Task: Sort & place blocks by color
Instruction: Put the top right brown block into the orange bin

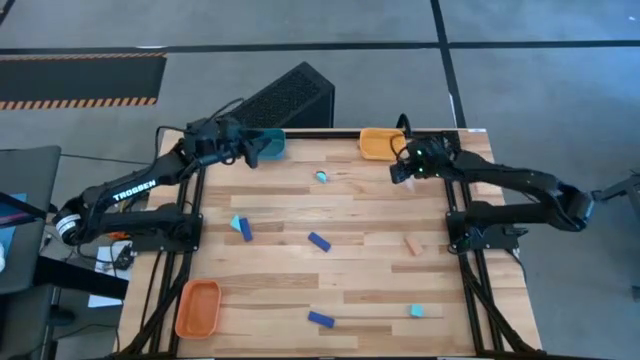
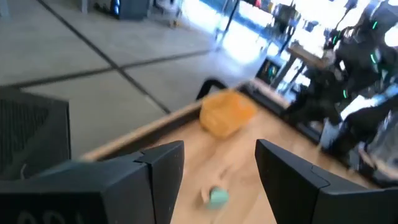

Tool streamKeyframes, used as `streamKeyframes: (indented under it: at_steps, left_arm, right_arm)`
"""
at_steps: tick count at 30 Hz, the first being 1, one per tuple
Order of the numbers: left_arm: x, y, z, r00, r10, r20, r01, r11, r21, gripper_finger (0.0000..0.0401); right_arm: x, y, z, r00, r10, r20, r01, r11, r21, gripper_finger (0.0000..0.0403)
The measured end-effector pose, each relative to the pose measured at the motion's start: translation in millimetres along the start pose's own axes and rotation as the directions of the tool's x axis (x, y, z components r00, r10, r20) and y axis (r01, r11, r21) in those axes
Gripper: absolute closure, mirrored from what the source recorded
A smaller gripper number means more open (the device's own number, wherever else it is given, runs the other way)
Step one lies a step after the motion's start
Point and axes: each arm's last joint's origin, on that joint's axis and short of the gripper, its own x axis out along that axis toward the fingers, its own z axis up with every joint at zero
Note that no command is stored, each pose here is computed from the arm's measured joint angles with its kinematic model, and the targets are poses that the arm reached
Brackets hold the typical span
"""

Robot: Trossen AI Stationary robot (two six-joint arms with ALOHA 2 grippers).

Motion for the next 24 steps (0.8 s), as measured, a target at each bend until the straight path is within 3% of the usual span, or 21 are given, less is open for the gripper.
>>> streamKeyframes:
  at_steps: [5, 8, 13, 18, 24]
  left_arm:
    - [1, -12, -12, 0.995, 0.091, -0.048, -0.090, 0.996, 0.016, 0.0212]
    - [1, -18, -14, 0.995, 0.093, -0.044, -0.092, 0.995, 0.024, 0.0212]
    - [1, -22, -15, 0.995, 0.096, -0.037, -0.095, 0.995, 0.034, 0.0212]
    - [1, -25, -17, 0.995, 0.093, -0.042, -0.091, 0.995, 0.033, 0.0212]
    - [1, -28, -18, 0.994, 0.103, -0.037, -0.101, 0.994, 0.040, 0.0212]
  right_arm:
    - [14, 1, 14, 0.987, -0.078, -0.140, 0.054, 0.984, -0.167, 0.0153]
    - [20, 2, 18, 0.966, -0.126, -0.227, 0.065, 0.964, -0.259, 0.0153]
    - [33, 2, 10, 0.924, -0.125, -0.361, -0.019, 0.928, -0.372, 0.0153]
    - [47, -2, 2, 0.895, -0.158, -0.417, -0.045, 0.899, -0.436, 0.0153]
    - [66, -8, -1, 0.864, -0.196, -0.464, -0.025, 0.903, -0.429, 0.0154]
